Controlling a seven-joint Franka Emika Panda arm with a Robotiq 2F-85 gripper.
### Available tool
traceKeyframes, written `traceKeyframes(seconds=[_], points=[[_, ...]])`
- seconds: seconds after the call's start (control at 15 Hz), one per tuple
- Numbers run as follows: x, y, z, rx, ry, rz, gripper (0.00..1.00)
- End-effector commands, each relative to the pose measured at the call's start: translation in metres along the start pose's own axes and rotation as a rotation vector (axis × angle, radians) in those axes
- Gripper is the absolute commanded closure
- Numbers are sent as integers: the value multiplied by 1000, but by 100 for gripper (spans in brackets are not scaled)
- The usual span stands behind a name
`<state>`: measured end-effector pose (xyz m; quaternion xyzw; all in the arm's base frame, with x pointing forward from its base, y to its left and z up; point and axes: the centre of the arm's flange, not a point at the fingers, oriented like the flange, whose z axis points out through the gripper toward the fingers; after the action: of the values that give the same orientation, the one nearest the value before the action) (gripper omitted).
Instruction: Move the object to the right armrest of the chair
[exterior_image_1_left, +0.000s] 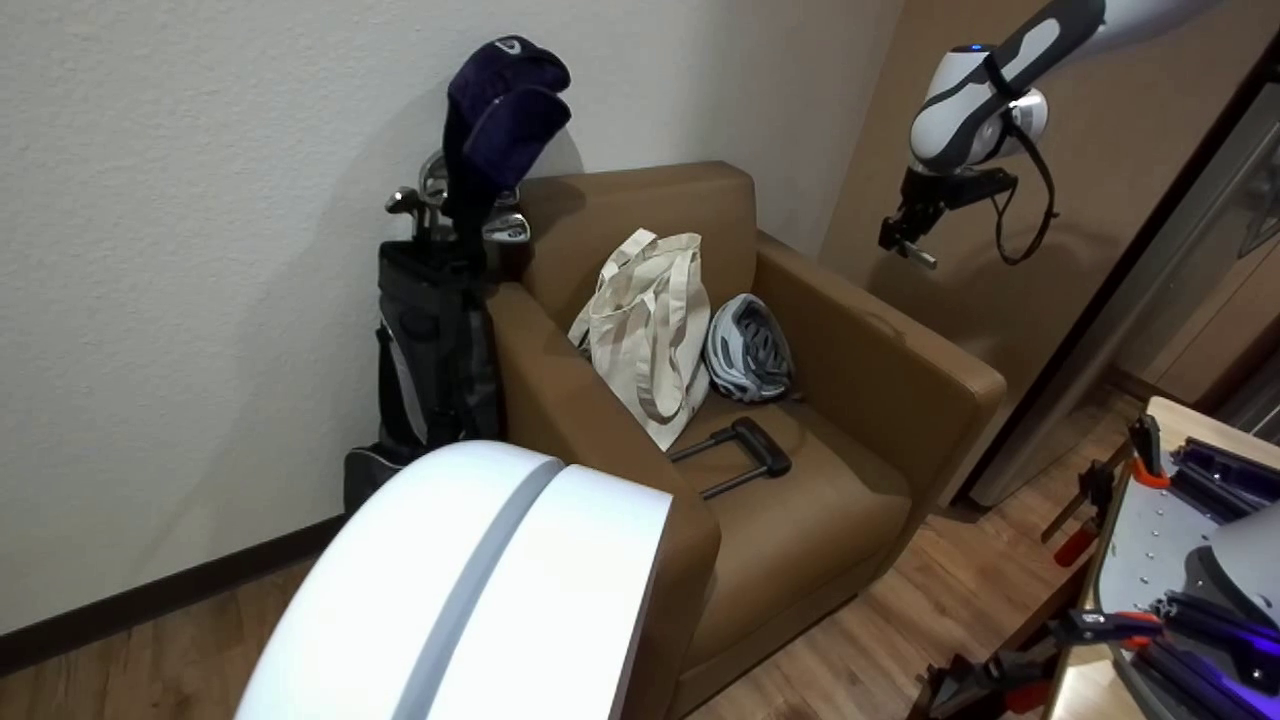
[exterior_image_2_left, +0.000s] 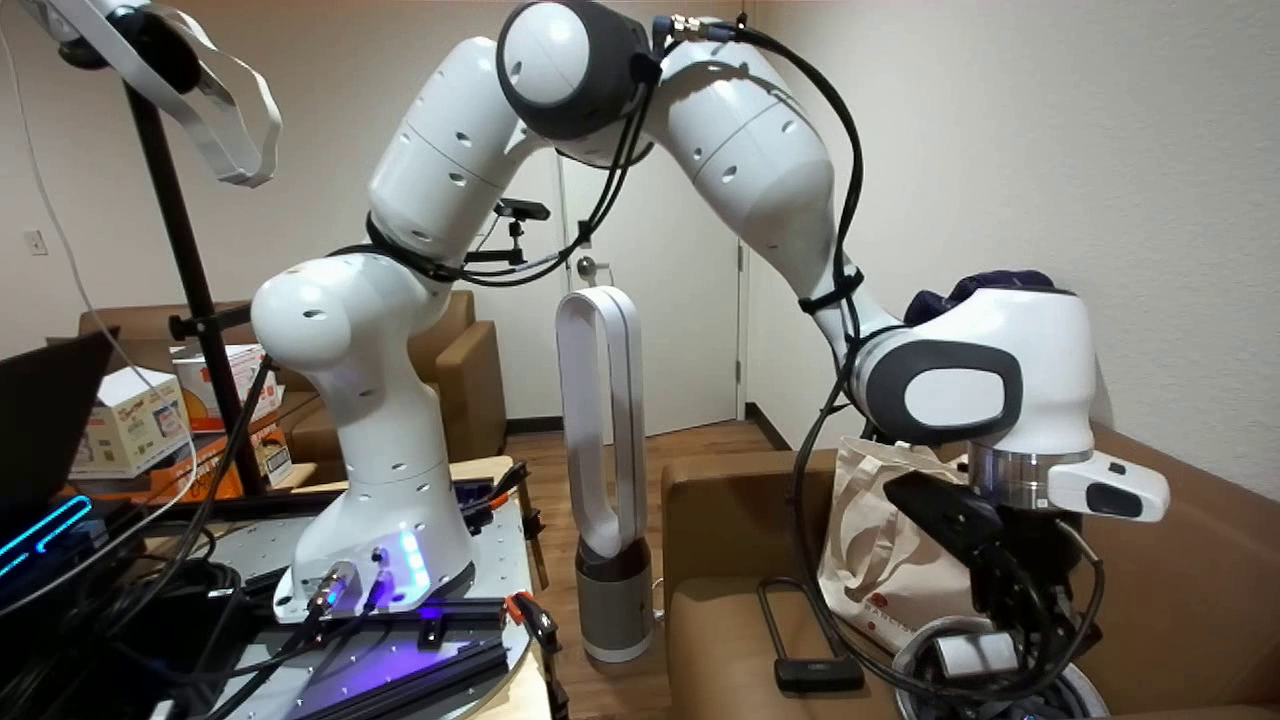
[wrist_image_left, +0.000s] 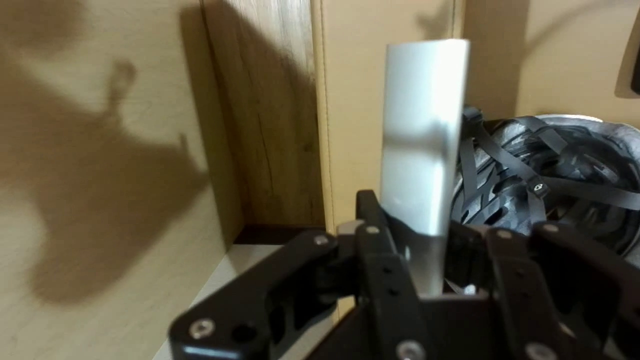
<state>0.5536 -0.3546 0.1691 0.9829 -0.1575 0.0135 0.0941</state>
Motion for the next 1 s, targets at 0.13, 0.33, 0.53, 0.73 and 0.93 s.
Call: traceKeyframes(seconds=[0.13, 0.33, 0.53, 0.73, 0.93], points=[[23, 12, 43, -22, 70, -2, 96], [25, 10, 66, -33, 62, -16, 96], [26, 7, 87, -38, 42, -26, 96], [26, 3, 103, -33, 26, -33, 96], [30, 1, 113, -32, 22, -43, 96]])
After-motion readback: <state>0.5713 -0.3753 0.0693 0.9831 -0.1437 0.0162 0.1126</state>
